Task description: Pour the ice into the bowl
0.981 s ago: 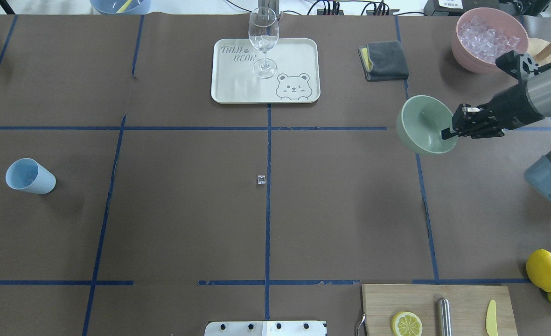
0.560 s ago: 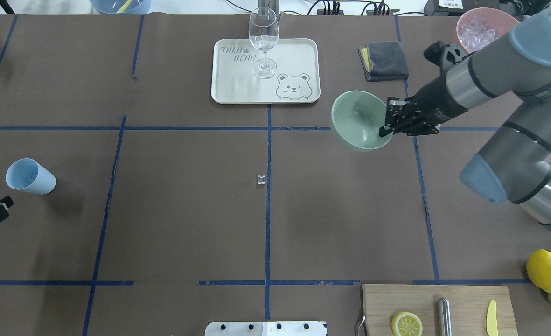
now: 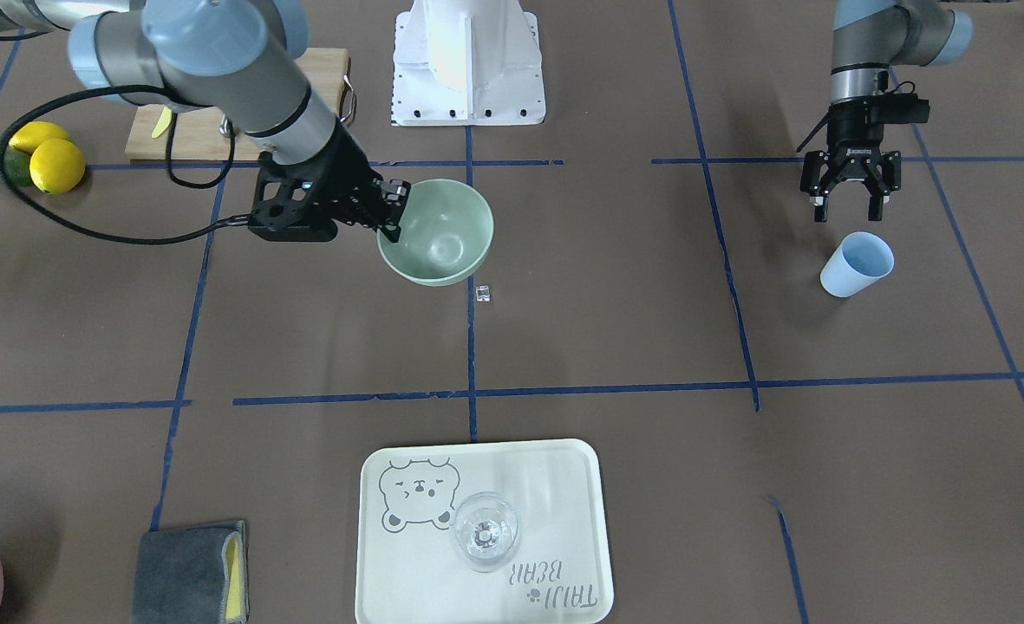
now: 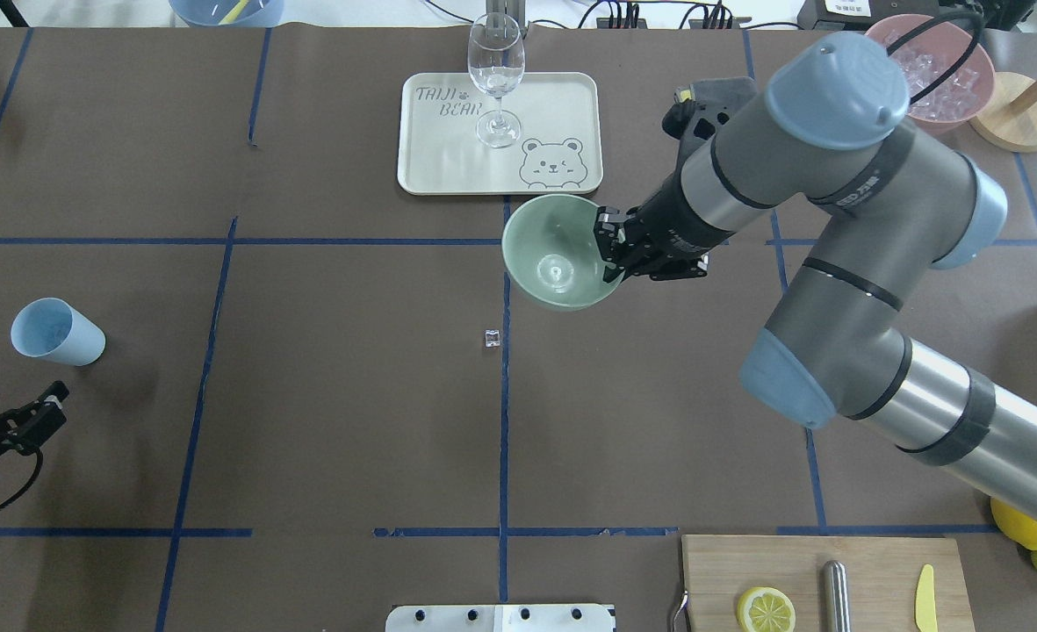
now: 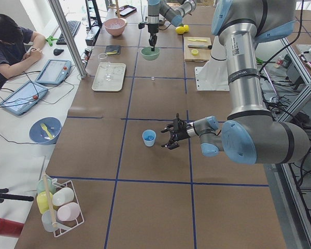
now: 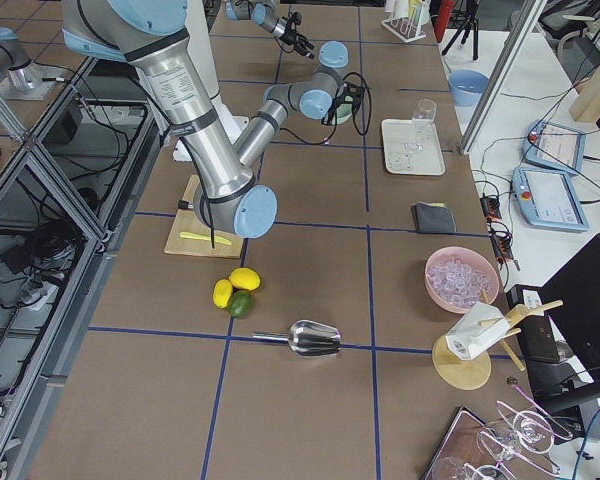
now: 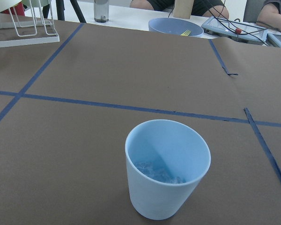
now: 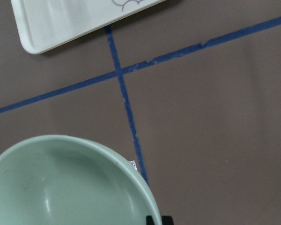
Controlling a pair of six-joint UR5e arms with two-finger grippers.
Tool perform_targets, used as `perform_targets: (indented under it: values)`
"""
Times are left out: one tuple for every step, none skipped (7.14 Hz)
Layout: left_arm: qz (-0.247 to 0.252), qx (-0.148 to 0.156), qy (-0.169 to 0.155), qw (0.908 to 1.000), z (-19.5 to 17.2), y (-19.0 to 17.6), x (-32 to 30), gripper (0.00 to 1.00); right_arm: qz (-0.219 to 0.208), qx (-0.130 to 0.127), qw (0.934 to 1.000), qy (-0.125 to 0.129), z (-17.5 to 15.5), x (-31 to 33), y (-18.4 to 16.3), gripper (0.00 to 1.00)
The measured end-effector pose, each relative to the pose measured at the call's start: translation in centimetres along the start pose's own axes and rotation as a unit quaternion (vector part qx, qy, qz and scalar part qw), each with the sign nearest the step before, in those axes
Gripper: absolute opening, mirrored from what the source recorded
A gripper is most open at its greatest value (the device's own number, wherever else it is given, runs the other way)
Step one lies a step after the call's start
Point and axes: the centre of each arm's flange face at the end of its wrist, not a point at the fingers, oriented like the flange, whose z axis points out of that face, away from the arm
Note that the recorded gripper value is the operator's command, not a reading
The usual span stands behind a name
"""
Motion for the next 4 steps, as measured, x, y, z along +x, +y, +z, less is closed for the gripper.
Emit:
perform_targets:
  values:
    - [0.013, 0.018, -0.008, 0.9997, 0.6, 0.6, 0.4, 1.00, 0.001, 0.001, 1.0000, 0.001, 1.3, -2.0, 2.0, 0.00]
    - [0.021, 0.029, -0.013, 0.9993, 1.1, 1.1, 0.5, 1.00, 0.006, 0.000, 1.0000, 0.003, 2.9, -4.1, 3.5, 0.00]
    - [0.026, 0.036, -0.016, 0.9989, 1.5, 1.5, 0.5, 1.00, 0.014, -0.002, 0.9999, 0.010, 5.0, -7.0, 4.4, 0.00]
    - [0.027, 0.039, -0.017, 0.9987, 1.9, 2.1, 0.8, 1.00, 0.019, -0.003, 0.9996, 0.019, 7.2, -9.8, 5.2, 0.00]
